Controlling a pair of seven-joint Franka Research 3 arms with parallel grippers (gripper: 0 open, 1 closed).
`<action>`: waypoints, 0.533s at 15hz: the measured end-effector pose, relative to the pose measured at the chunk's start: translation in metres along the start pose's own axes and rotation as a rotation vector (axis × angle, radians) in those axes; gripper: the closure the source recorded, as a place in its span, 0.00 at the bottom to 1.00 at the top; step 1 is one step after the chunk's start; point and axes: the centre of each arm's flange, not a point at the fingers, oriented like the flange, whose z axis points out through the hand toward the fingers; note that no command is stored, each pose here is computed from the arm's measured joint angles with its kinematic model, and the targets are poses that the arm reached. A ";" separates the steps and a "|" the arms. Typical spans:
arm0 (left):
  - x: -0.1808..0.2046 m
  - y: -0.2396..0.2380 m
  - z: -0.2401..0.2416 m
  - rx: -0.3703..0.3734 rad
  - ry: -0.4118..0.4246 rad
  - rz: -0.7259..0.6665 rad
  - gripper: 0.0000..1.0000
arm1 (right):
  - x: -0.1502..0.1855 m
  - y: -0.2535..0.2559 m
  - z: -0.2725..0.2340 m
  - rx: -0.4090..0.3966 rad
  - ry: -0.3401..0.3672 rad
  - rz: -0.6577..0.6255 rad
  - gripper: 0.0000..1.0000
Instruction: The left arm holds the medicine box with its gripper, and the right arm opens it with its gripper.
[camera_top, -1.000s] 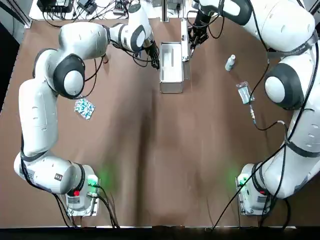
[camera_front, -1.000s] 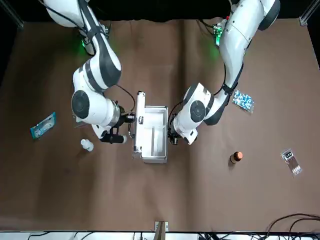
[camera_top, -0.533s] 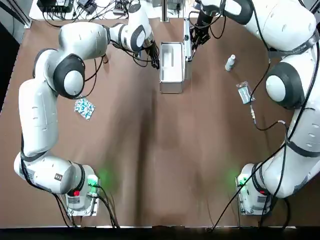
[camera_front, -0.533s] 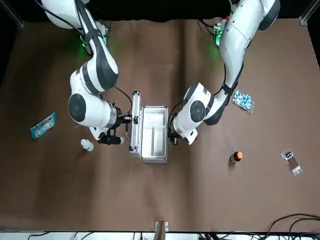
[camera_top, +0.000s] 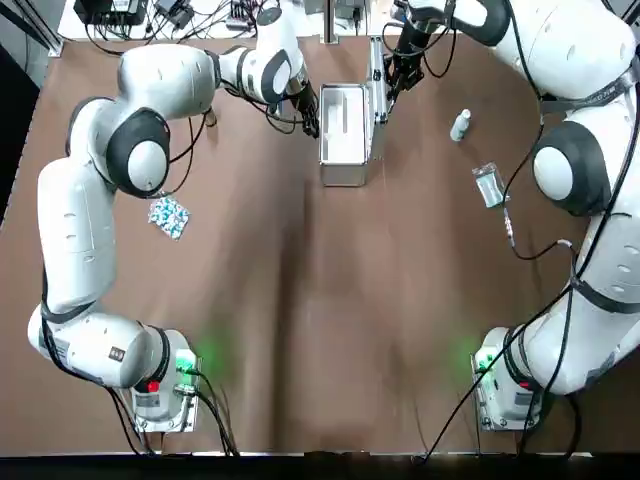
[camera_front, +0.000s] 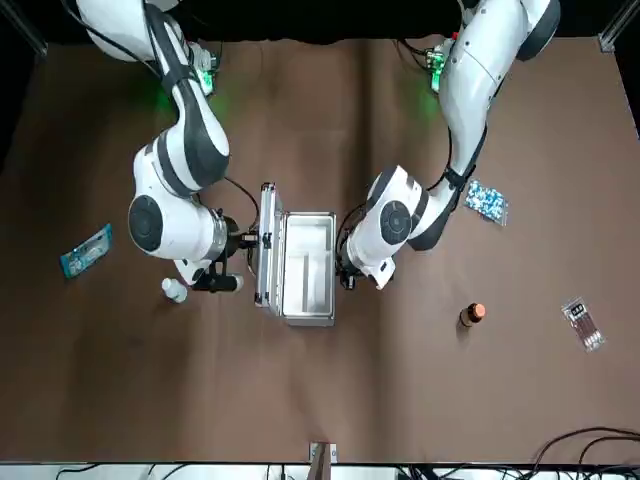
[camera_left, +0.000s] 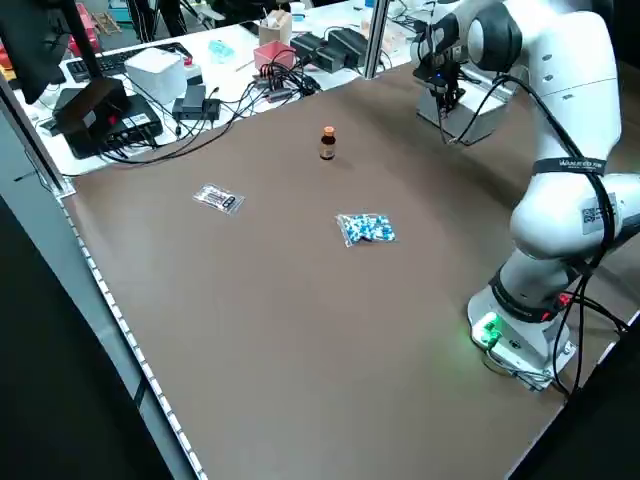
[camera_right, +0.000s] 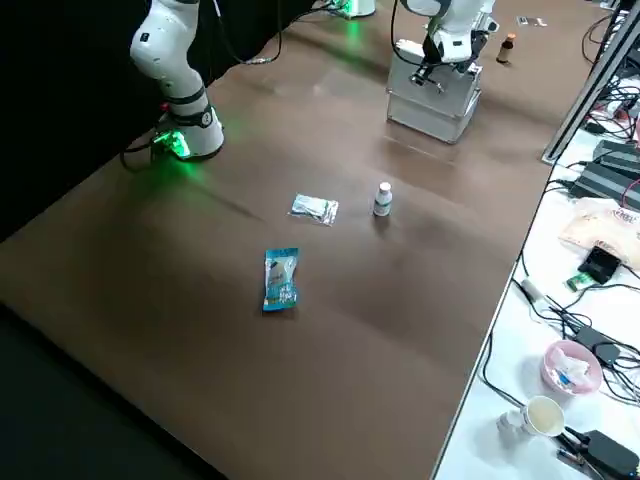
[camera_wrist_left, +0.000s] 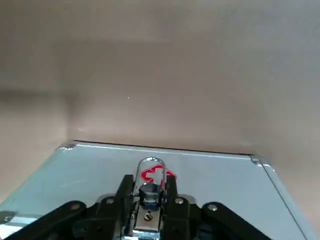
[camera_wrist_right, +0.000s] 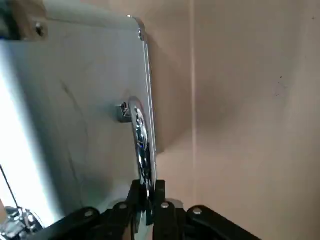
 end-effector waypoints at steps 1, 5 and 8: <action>0.000 0.000 0.000 0.000 0.000 0.000 0.70 | 0.001 0.003 0.001 -0.002 -0.003 0.004 0.85; 0.000 -0.001 0.001 0.003 0.002 0.000 0.70 | 0.025 0.034 -0.004 -0.007 0.069 0.029 0.66; 0.000 -0.001 0.001 0.003 0.002 0.000 0.70 | 0.032 0.045 -0.005 -0.005 0.073 0.032 0.59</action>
